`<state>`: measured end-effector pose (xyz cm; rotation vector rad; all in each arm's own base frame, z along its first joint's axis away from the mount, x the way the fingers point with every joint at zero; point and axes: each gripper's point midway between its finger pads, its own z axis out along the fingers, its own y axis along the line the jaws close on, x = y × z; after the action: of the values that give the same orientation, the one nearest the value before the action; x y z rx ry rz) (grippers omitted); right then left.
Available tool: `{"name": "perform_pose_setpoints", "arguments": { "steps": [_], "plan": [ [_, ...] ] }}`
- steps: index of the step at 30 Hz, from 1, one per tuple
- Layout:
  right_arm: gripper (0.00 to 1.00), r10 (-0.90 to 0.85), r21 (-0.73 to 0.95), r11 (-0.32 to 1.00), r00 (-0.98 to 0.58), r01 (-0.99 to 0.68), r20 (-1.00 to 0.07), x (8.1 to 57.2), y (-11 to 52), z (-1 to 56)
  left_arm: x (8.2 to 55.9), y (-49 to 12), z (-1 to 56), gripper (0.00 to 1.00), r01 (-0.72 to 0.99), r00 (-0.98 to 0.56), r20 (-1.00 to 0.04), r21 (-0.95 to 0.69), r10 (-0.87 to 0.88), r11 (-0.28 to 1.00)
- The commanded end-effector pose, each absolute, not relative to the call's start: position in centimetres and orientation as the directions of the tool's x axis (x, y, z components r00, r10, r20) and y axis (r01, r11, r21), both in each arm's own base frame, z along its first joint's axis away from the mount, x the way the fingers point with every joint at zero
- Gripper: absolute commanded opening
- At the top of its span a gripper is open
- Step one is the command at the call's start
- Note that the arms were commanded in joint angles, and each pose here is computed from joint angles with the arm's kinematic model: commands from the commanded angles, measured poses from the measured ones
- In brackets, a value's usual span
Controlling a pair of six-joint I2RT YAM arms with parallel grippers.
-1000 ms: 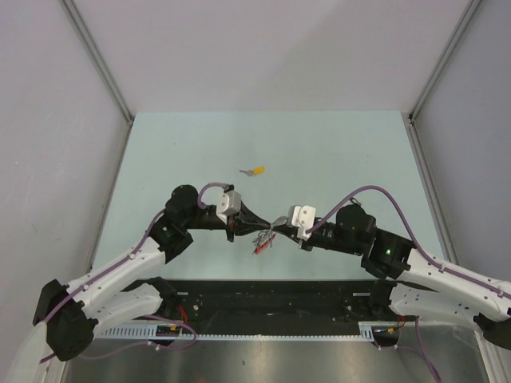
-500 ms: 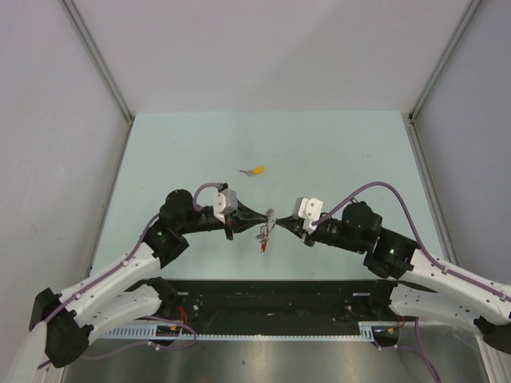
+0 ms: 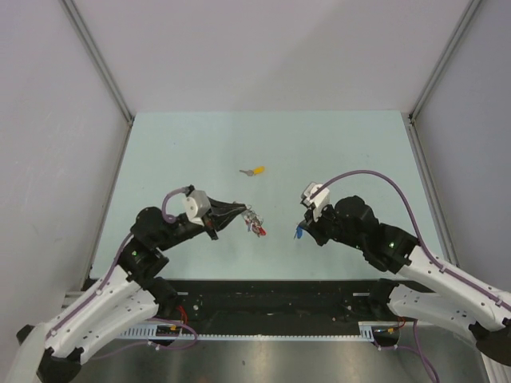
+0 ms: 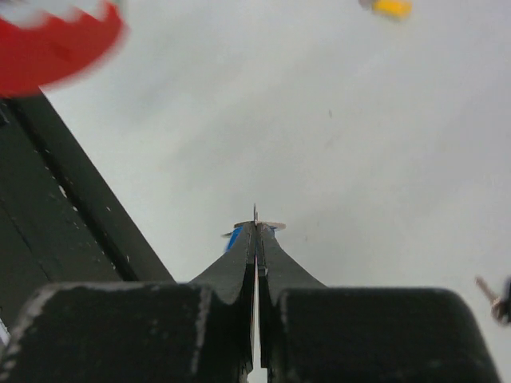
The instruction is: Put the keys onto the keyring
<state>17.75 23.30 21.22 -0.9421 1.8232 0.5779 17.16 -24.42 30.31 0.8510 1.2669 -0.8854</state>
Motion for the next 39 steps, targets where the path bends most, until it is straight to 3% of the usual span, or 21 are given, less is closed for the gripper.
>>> {"name": "perform_pose_setpoints", "arguments": {
  "steps": [1,13,31,32,39],
  "plan": [
    [0.00,-0.357,0.043,0.694,-0.395,-0.719,-0.847,18.1,21.3,19.5,16.6,-21.8,30.5,0.00,0.859,0.082,-0.993,0.027,-0.085,0.512],
    [0.00,-0.491,0.038,0.754,-0.600,-0.656,-0.631,22.3,22.2,11.3,14.6,-17.2,28.8,0.00,0.790,0.121,-0.992,0.068,-0.046,0.609],
    [0.00,-0.504,0.023,0.680,-0.489,-0.733,-0.712,27.9,28.4,4.5,15.2,-16.4,28.6,0.00,0.759,0.130,-0.991,0.085,-0.022,0.645],
    [0.00,-0.472,0.018,0.684,-0.461,-0.730,-0.751,28.6,29.0,5.1,15.3,-16.3,28.5,0.00,0.759,0.129,-0.991,0.085,-0.021,0.646],
    [0.00,-0.433,0.022,0.692,-0.440,-0.721,-0.786,27.3,28.2,3.8,15.5,-16.5,28.3,0.00,0.762,0.119,-0.993,0.080,-0.017,0.643]
  ]
}}
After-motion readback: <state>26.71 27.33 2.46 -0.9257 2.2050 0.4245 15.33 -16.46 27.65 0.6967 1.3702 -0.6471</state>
